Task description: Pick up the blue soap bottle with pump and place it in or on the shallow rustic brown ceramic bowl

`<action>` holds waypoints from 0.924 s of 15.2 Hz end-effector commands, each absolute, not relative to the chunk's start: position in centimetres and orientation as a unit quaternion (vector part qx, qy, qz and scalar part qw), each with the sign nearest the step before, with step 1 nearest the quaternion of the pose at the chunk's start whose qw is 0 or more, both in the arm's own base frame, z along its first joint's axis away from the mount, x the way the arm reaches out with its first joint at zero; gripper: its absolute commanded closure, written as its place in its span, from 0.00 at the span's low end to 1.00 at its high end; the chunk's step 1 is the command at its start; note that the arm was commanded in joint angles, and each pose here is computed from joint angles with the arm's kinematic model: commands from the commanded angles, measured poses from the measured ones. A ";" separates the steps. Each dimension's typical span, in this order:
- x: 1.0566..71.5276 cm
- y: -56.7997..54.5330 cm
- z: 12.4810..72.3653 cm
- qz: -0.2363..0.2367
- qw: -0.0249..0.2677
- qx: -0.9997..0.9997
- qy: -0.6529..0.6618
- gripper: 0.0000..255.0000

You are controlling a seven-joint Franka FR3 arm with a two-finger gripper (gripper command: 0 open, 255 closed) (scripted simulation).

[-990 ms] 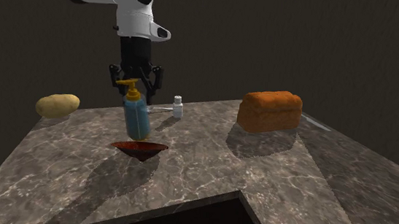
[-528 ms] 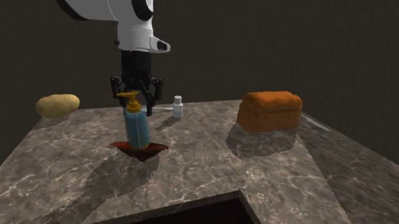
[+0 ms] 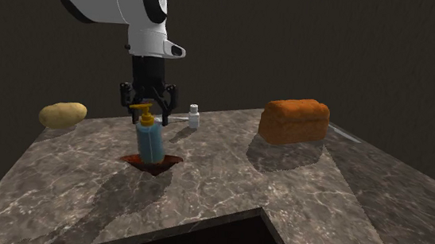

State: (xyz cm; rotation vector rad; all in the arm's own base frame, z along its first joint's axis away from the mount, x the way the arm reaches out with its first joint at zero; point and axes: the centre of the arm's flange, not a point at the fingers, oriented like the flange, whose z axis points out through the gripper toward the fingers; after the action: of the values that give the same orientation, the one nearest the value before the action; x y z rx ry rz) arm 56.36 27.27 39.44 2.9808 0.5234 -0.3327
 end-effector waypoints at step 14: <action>57.3 27.9 44.3 -0.109 0.048 0.978 0.172 0.00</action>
State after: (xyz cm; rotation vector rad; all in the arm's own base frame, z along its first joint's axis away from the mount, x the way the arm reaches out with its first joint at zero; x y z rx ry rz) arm 57.32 27.94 44.27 2.9810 0.5234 -0.3322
